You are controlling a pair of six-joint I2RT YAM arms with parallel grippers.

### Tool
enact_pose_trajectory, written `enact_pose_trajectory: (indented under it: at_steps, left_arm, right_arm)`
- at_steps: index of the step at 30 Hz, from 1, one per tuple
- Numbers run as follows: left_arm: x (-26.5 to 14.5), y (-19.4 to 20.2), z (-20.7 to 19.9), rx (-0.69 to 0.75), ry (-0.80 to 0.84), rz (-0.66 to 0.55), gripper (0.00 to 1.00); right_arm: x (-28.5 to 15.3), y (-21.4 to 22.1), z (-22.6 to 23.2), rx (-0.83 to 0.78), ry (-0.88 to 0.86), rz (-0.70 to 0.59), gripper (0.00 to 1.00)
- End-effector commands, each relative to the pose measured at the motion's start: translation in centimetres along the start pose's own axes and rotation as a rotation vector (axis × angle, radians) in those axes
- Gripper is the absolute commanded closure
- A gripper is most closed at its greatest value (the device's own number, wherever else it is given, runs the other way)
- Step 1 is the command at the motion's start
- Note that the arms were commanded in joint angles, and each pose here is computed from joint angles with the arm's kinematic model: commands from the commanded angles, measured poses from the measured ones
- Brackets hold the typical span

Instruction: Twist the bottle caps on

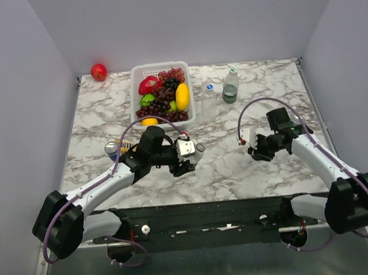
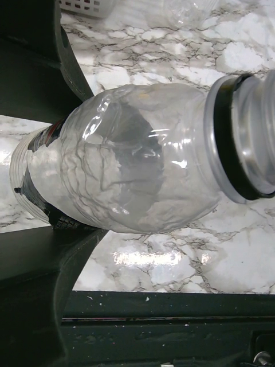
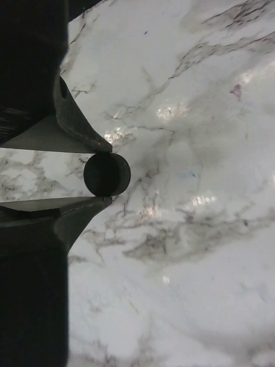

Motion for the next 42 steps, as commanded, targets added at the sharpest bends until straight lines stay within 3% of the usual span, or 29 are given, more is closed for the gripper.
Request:
enact_pose_trajectory:
  at_steps: [1, 6, 13, 24, 42]
  left_arm:
    - [-0.4, 1.6, -0.6, 0.041, -0.003, 0.01, 1.0]
    - [0.8, 1.6, -1.1, 0.087, 0.072, -0.034, 1.0]
    - [1.7, 0.7, 0.0, 0.198, 0.021, -0.13, 1.0]
    - [1.2, -0.2, -0.5, 0.186, -0.019, -0.229, 1.0]
    - [0.6, 0.0, -1.7, 0.118, 0.021, -0.217, 1.0]
  right_arm:
    - [-5.1, -6.8, -0.1, -0.032, -0.02, -0.224, 0.73]
    - [-10.5, -15.7, 0.7, -0.152, -0.067, -0.421, 0.73]
    - [-12.3, -23.8, 2.7, -0.354, -0.15, -0.478, 0.72]
    - [-9.6, -26.3, 4.5, -0.556, -0.229, -0.368, 0.71]
    - [-7.5, -28.5, 5.9, -0.644, -0.215, -0.331, 0.71]
Point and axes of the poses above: each gripper's point midway between its finger pads, its own x axis out along the fingers, its own z axis along the line the jaws close on, y = z × x, the point moved 2 cm from there along -x, back along the fingers, and after that the axes turned 2 degrees about -x, right-handed, at the moved point
